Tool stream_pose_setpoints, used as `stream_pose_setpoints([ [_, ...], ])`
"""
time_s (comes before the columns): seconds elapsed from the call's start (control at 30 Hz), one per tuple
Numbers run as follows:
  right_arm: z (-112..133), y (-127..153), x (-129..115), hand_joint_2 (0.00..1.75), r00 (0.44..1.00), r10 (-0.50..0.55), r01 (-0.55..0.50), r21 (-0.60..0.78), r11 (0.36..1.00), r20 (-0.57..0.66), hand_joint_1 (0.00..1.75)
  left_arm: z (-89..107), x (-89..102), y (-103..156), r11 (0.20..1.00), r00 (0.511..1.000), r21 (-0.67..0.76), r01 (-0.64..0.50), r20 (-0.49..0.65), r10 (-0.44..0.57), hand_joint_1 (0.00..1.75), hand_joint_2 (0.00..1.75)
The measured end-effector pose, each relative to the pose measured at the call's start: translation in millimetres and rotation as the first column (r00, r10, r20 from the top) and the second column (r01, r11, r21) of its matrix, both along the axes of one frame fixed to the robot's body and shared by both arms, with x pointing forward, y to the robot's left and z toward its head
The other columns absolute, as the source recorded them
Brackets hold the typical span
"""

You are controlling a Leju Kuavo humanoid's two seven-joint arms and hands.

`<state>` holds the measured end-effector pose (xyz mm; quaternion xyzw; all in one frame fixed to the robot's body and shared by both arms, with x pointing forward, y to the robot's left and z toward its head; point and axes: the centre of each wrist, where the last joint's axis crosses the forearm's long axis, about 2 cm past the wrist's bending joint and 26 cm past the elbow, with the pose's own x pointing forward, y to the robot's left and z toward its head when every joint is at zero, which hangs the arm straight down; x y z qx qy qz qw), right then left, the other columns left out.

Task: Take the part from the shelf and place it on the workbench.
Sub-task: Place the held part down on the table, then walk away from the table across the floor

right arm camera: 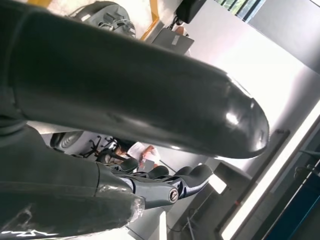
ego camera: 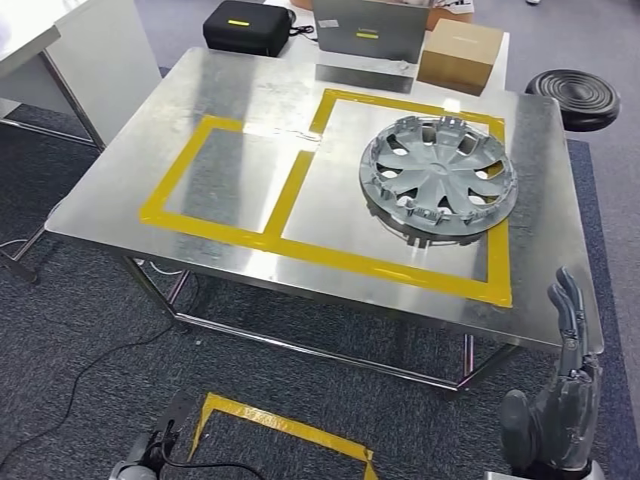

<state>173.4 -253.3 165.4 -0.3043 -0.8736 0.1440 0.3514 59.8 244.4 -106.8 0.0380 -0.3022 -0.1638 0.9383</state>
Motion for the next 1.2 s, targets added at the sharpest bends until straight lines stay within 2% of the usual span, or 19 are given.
stream_pose_setpoints([
  [0.53,-2.7,2.5,-5.0,0.00,1.000,-0.010,0.010,0.019,1.000,-0.014,0.00,-0.3,-0.9,1.6,1.000,1.000,0.003,-0.005,0.000,0.005,0.00,0.00],
  [1.2,-6.8,5.3,-11.3,0.00,0.999,-0.044,0.044,-0.020,0.999,0.006,0.00,-0.8,-4.2,2.6,1.000,1.000,0.000,-0.007,-0.002,0.007,0.00,0.00],
])
